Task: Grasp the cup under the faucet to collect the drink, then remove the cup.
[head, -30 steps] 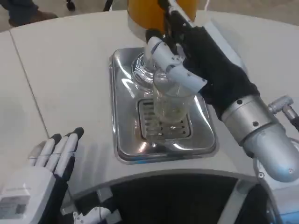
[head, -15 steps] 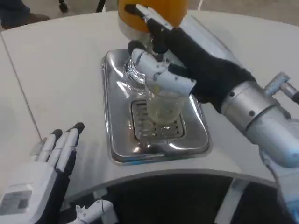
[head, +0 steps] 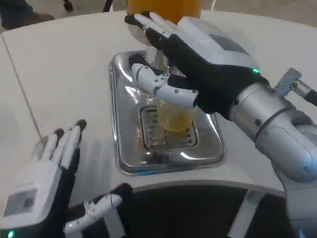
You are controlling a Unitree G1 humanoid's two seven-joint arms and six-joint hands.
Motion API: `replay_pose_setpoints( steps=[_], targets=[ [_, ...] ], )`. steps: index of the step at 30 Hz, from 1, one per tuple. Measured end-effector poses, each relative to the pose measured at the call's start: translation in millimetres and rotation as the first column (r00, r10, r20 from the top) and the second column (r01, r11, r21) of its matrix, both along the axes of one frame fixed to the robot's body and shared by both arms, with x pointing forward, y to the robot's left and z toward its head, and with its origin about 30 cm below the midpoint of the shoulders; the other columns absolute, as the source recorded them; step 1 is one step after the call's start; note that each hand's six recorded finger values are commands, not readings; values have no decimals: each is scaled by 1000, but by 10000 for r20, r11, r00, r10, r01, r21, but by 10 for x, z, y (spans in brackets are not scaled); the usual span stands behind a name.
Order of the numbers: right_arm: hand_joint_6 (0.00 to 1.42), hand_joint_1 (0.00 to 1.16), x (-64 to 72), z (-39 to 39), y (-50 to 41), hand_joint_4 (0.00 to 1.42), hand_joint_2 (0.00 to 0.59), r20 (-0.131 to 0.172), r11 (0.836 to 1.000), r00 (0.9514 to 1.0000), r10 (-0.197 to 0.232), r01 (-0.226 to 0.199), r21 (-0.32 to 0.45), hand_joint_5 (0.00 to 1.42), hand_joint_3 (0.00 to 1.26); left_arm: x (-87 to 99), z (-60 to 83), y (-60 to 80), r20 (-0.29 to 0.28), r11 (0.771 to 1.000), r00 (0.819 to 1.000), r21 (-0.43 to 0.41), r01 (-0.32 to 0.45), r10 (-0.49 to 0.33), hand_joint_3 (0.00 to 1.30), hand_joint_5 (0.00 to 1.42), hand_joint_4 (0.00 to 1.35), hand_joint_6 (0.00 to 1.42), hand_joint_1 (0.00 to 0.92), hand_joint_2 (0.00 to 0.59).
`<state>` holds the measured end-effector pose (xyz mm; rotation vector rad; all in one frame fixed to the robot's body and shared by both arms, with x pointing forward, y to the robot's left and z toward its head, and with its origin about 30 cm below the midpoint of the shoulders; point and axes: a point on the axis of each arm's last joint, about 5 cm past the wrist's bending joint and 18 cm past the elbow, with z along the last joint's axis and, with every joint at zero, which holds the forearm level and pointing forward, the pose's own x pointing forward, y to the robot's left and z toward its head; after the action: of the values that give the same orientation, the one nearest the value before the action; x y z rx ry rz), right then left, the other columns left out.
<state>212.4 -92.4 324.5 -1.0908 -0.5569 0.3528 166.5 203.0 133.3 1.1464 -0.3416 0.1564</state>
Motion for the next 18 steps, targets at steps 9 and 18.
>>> replay_pose_setpoints(
  steps=[9, 18],
  targets=[
    [63, 104, -18, -1, 37, 0, 582, 205, 9993, 9997, -116, 124, -365, 14, 56, 262, 63, -104, 376, 9995, 9990, -207, 229, -221, 0, 0, 0, 0, 95, 69],
    [63, 108, -6, -7, 24, 0, 586, 405, 9980, 9992, -61, 87, -630, 14, 56, 415, 100, -256, 597, 9962, 9957, -461, 743, -715, 0, 0, 0, 0, 102, 63]
  ],
)
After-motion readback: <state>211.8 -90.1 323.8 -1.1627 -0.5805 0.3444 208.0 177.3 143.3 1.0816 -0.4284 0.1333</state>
